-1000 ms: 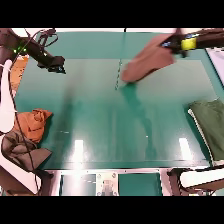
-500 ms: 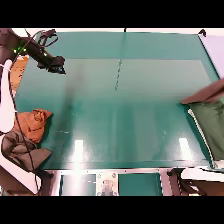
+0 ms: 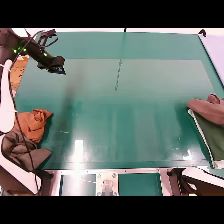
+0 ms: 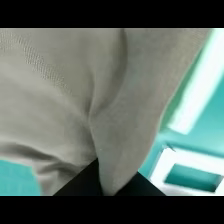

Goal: Fold the shirts.

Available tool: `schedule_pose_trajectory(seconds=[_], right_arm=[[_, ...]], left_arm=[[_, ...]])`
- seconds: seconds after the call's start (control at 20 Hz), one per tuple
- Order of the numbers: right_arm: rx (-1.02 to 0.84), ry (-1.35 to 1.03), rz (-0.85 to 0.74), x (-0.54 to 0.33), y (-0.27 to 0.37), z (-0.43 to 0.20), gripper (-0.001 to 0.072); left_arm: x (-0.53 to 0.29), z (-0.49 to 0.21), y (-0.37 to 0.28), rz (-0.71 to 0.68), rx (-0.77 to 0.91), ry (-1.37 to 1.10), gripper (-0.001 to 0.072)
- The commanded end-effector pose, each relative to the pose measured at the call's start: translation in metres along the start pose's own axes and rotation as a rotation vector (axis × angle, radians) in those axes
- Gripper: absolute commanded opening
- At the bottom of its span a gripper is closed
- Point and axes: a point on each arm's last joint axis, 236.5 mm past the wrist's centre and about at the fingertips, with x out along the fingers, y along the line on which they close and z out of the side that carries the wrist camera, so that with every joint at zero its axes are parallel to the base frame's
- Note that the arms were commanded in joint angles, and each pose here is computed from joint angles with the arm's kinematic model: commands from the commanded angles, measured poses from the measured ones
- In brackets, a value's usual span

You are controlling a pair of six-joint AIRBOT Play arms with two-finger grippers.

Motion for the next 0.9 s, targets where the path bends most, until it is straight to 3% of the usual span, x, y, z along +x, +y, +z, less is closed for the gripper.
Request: schedule_pose_trajectory(seconds=[0.0, 0.05, 0.1, 0.15, 0.2, 0.3, 0.4, 0.45, 0.5, 0.55, 0.7, 0.85], right_arm=[[0.077, 0.141, -0.138, 0.057, -0.052, -0.029, 0.0023], [0.090, 0.165, -0.165, 0.074, -0.062, -0.035, 0.0025], [0.101, 0.187, -0.178, 0.089, -0.070, -0.040, 0.0122], [0.112, 0.209, -0.184, 0.101, -0.075, -0.045, 0.0404], [0.112, 0.234, -0.188, 0.110, -0.079, -0.049, 0.0619], [0.098, 0.237, -0.178, 0.108, -0.076, -0.042, 0.0619], [0.072, 0.175, -0.090, 0.089, -0.046, -0.024, 0.0618], [0.035, 0.118, -0.017, 0.073, -0.019, -0.012, 0.0565], [-0.039, 0.057, 0.064, 0.054, 0.013, -0.002, 0.0226], [-0.112, -0.002, 0.141, 0.036, 0.046, 0.003, 0.0035], [-0.340, -0.137, 0.345, -0.010, 0.145, -0.017, 0.0022], [-0.597, -0.145, 0.394, -0.008, 0.195, -0.088, 0.0021]], left_arm=[[0.000, 0.000, 0.000, 0.000, 0.000, 0.000, 0.0022], [0.000, 0.000, 0.000, 0.000, 0.000, 0.000, 0.0022], [0.000, 0.000, 0.000, 0.000, 0.000, 0.000, 0.0022], [0.000, 0.000, 0.000, 0.000, 0.000, -0.001, 0.0022], [0.000, 0.000, 0.000, 0.000, 0.000, -0.002, 0.0022], [0.000, 0.003, 0.000, 0.001, 0.000, -0.014, 0.0022], [-0.002, 0.003, -0.001, 0.000, 0.001, -0.016, 0.0021], [-0.006, 0.004, -0.002, 0.002, 0.004, -0.024, 0.0021], [-0.013, 0.005, -0.005, 0.004, 0.006, -0.038, 0.0020], [-0.024, 0.008, -0.009, 0.009, -0.001, -0.068, 0.0020], [-0.055, 0.008, -0.024, 0.017, -0.010, -0.137, 0.0020], [-0.057, -0.033, -0.034, 0.007, -0.049, -0.089, 0.0020]])
